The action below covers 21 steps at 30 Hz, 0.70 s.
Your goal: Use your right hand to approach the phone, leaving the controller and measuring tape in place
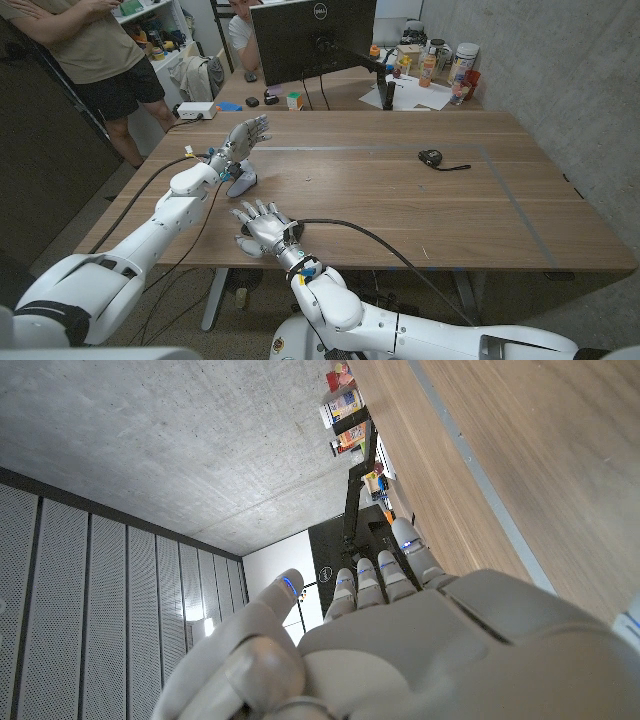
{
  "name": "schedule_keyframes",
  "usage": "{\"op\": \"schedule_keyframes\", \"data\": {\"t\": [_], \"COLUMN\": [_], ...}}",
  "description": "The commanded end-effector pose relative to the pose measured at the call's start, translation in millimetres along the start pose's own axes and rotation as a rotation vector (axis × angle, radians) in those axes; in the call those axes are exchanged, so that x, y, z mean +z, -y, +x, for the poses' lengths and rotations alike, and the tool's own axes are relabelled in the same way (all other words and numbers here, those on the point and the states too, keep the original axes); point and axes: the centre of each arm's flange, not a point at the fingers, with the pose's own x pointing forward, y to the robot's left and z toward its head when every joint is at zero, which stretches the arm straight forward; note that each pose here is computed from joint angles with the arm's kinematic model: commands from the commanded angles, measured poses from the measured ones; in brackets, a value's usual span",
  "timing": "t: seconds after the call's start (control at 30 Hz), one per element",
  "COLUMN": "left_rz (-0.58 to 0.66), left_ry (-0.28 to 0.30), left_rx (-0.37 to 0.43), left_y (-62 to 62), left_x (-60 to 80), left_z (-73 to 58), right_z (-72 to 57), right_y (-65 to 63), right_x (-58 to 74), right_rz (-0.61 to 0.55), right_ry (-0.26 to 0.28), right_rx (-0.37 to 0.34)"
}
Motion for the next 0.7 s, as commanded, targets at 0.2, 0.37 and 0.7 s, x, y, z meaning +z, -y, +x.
{"op": "schedule_keyframes", "data": {"t": [0.2, 0.37, 0.7], "left_rz": [0.007, 0.006, 0.009], "left_ry": [-0.014, -0.01, -0.018], "left_rx": [0.006, 0.008, 0.008], "left_y": [-5.8, -4.4, -1.6], "left_x": [-2.4, -2.2, -3.3], "left_z": [-0.1, 0.0, 0.1], "right_z": [17.1, 16.6, 13.7], "right_y": [-6.7, -5.5, -3.7], "right_x": [-9.5, -10.6, -11.6], "right_rz": [-0.058, -0.058, -0.045], "right_ry": [-0.013, -0.008, -0.004], "right_rx": [0.023, 0.027, 0.026]}}
